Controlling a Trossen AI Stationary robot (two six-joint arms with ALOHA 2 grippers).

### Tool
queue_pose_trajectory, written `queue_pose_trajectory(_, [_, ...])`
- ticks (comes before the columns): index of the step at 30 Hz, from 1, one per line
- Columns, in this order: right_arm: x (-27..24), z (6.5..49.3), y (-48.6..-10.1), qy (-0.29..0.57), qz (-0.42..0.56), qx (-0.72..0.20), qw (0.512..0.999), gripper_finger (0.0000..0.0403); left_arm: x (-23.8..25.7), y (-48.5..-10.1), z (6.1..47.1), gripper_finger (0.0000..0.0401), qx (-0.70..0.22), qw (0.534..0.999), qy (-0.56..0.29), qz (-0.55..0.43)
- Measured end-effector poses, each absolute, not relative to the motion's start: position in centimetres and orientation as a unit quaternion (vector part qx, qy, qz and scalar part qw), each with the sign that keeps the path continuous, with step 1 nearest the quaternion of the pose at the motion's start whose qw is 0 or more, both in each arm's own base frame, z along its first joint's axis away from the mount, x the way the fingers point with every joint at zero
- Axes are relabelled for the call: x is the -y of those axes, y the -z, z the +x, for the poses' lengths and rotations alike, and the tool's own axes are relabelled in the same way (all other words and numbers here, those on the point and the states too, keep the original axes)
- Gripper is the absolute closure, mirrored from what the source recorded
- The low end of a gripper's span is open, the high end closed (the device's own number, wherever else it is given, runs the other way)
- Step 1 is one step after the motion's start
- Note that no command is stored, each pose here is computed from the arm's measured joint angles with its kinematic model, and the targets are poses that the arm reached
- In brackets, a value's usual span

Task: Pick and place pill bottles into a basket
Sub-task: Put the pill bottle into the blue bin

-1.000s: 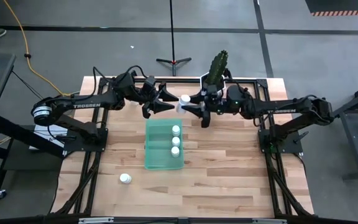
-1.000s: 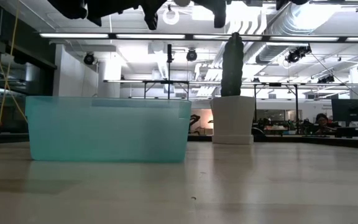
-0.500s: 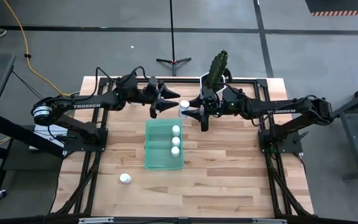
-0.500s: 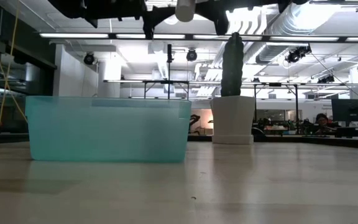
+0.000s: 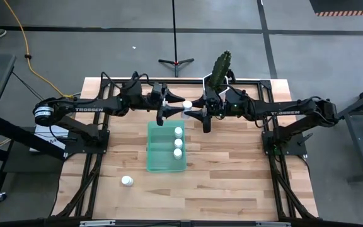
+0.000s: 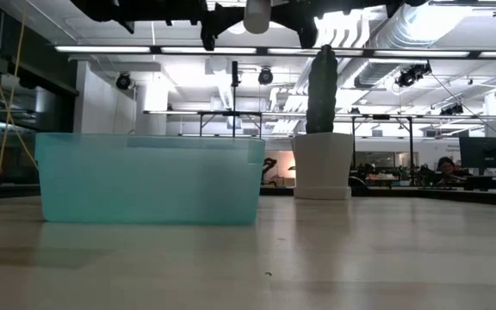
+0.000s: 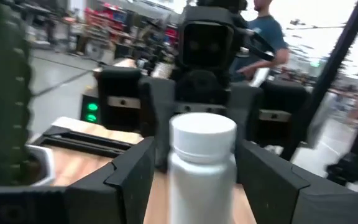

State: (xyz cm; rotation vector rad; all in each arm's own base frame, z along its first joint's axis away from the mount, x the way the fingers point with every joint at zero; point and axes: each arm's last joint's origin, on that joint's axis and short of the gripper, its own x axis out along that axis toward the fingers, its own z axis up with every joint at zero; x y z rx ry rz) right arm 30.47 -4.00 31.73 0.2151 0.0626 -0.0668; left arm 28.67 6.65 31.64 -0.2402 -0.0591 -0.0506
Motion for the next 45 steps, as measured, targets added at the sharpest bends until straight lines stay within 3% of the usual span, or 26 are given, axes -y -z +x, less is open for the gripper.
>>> queue_pose_trajectory(37, [4.0,30.5,-31.6,0.031,0.105,-0.038,0.993,0.0245,-6.7,-31.6,31.1,0.0147,0.011,0.989,0.042,-0.14])
queue_pose_trajectory(45, [4.0,30.5,-31.5,0.033,0.106,-0.04,0.993,0.0245,-6.7,-31.5,31.0,0.0203,0.003,0.989,0.042,-0.141])
